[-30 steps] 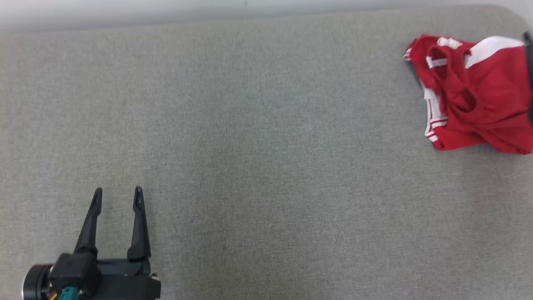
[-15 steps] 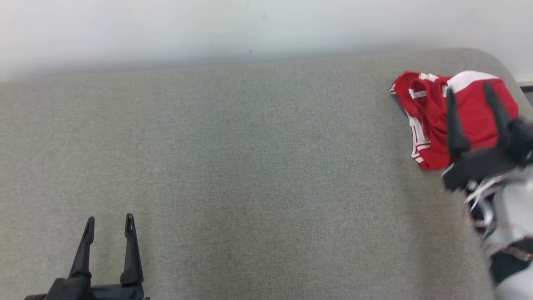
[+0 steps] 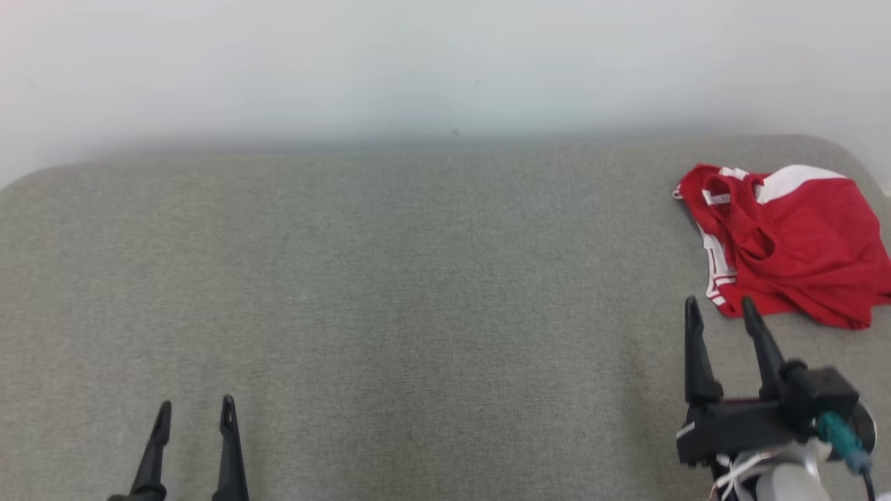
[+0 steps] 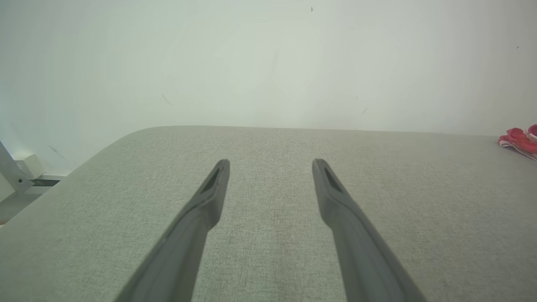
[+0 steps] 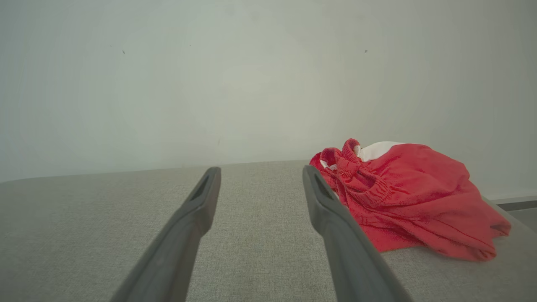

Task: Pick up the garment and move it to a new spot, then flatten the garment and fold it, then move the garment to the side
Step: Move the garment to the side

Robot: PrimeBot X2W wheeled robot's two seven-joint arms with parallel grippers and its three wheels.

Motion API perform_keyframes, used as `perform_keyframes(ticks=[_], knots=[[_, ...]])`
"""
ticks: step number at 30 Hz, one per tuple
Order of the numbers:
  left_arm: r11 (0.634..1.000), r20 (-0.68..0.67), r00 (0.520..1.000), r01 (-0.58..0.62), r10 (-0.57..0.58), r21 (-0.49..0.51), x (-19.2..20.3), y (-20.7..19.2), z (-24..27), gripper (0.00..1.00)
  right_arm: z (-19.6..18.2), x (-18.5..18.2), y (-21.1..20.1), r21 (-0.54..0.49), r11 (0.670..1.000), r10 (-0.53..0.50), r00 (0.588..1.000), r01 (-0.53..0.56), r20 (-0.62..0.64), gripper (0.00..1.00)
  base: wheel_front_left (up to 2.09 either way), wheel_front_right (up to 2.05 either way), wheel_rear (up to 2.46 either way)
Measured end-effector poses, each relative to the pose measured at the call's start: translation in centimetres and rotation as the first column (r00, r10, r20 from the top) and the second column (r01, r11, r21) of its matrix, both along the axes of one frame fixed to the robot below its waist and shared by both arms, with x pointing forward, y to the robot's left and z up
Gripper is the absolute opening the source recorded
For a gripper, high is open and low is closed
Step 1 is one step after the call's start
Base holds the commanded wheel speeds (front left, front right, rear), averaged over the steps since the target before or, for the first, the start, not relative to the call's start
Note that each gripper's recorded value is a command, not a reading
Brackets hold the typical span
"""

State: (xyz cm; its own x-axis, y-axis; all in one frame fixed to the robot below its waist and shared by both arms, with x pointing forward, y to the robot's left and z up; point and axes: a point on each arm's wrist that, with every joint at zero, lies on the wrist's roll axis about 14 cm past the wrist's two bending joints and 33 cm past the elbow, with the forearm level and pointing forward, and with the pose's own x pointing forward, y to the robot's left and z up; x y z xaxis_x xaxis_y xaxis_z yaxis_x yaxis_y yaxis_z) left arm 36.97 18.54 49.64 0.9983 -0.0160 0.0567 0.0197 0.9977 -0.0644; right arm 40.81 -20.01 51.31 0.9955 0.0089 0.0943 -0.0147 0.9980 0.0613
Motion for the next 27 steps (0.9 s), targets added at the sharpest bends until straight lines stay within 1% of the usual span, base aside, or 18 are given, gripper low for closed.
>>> perform_keyframes(ticks=[3,6,10,17,27], knots=[[1.0,0.0,1.0,-0.01,0.01,0.001,-0.7,0.3,0.1,1.0,-0.1,-1.2,0.8,0.018,1.0,0.017,1.0,-0.017,0.003,1.0,0.0,0.0,0.0],[1.0,0.009,1.0,-0.023,0.023,0.002,-1.2,0.6,0.4,1.0,-0.4,-2.3,2.3,0.048,0.997,0.061,0.998,-0.061,-0.001,1.0,0.0,0.0,0.0],[1.0,0.007,1.0,-0.024,0.024,0.009,-2.0,0.6,0.3,1.0,-1.1,-3.8,3.8,0.048,0.994,0.104,0.994,-0.103,-0.022,1.0,0.0,0.0,0.0],[0.999,-0.002,1.0,-0.027,0.028,0.024,-3.1,0.6,0.0,1.0,-1.8,-5.4,3.8,0.051,0.993,0.106,0.994,-0.103,-0.042,1.0,0.0,0.0,0.0],[0.999,0.022,0.999,-0.042,0.042,0.017,-3.4,0.7,0.8,1.0,-1.8,-6.1,4.2,0.051,0.992,0.117,0.992,-0.115,-0.039,1.0,0.0,0.0,0.0]])
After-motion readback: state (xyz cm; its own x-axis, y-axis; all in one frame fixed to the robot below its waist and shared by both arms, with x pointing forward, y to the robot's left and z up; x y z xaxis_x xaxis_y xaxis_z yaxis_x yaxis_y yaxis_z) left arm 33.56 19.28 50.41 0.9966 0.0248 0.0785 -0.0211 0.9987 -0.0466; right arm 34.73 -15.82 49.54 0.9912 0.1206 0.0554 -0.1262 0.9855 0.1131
